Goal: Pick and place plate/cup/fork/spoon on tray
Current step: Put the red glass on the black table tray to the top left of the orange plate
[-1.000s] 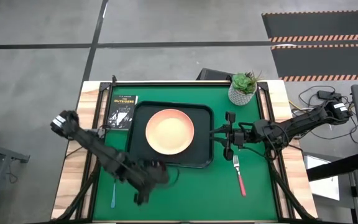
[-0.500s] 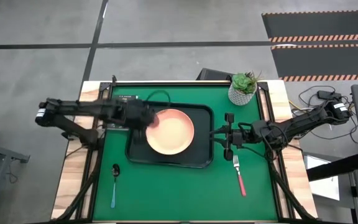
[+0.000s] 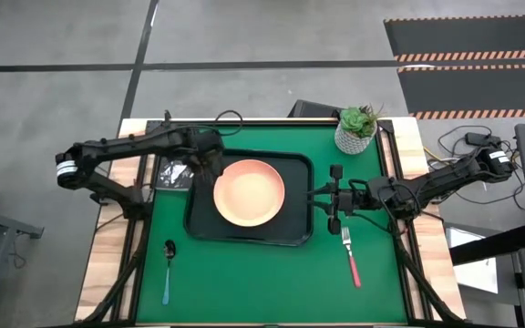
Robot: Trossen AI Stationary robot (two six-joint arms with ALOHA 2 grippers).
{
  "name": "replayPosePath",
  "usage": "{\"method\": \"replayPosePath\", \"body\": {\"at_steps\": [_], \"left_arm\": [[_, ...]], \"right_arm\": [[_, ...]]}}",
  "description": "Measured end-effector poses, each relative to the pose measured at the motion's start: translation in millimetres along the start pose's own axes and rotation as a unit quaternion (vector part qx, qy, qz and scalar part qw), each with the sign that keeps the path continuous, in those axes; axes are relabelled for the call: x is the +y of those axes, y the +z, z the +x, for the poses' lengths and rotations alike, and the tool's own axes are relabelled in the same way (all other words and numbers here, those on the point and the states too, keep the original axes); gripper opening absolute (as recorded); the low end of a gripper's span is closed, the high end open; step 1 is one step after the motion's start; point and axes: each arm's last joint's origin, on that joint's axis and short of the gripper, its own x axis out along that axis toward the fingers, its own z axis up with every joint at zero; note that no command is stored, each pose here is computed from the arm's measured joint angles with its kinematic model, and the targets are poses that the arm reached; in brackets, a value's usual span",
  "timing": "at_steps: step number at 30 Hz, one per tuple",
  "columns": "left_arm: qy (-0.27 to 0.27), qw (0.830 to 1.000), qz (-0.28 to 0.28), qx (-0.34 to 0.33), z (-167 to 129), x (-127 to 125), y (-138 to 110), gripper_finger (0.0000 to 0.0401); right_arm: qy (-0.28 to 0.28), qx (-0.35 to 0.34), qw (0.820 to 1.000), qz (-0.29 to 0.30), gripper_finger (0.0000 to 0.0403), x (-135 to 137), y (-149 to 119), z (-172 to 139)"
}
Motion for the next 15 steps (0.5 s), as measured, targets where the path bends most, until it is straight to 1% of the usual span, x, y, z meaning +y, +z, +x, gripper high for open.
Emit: {"method": "replayPosePath", "body": {"at_steps": [8, 15], "left_arm": [[-0.002, 0.999, -0.003, -0.031, 4, -1, 5, 0.0001], [-0.004, 1.0, -0.004, -0.017, 24, -4, -3, 0.0001]], "right_arm": [[0.0, 0.001, 1.0, 0.007, 0.0072, 0, 0, 0], [0.001, 0.003, 1.0, 0.01, 0.0072, 0, -1, 0]]}}
